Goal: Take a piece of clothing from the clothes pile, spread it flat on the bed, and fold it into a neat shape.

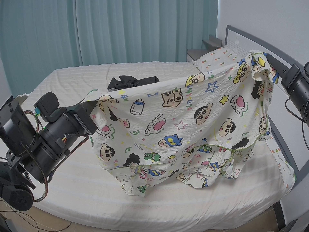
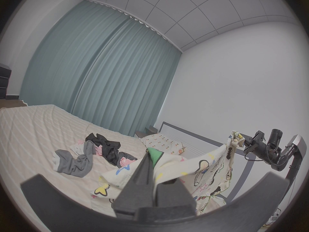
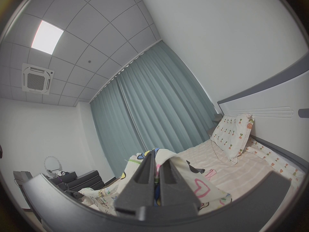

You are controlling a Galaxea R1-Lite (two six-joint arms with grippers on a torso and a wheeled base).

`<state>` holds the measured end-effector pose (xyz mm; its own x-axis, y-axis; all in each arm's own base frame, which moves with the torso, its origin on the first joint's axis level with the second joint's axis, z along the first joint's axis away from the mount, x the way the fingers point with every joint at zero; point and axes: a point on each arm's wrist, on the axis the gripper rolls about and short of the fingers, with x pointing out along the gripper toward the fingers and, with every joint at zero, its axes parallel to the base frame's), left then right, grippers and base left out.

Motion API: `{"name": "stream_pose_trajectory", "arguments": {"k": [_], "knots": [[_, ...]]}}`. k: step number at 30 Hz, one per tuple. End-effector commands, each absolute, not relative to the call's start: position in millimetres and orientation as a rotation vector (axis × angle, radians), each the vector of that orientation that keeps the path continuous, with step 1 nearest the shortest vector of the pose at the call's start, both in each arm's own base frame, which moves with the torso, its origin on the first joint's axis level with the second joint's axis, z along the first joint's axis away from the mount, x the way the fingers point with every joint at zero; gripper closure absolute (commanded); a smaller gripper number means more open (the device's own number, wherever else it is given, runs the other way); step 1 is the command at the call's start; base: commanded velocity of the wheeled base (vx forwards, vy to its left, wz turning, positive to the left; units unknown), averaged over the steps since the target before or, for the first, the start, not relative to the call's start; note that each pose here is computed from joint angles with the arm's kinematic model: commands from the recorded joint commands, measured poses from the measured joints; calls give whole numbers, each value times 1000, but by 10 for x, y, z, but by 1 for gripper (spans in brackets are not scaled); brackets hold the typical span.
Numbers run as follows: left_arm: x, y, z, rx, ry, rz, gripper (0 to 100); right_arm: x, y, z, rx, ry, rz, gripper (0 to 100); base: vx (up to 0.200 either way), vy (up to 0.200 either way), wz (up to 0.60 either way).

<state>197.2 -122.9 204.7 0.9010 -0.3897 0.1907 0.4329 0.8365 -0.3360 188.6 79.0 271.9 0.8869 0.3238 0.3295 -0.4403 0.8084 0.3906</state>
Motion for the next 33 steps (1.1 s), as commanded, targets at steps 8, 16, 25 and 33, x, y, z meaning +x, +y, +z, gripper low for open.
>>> {"name": "stream_pose_trajectory", "arguments": {"k": [8,16,25,33], "knots": [[1900,-1193,2043,-384,-118,-439,100,1789,759,2681,471,-245,446,100,-200,0,0],[1778,-1121,2026,-384,-117,-442,100,1622,709,2740,466,-276,515,100,-200,0,0],[1667,-1044,2102,-396,-157,-443,100,1455,654,2831,462,-322,587,100,-200,0,0],[1552,-964,2163,-403,-197,-429,100,1437,640,2831,457,-318,594,100,-25,0,0]]}}
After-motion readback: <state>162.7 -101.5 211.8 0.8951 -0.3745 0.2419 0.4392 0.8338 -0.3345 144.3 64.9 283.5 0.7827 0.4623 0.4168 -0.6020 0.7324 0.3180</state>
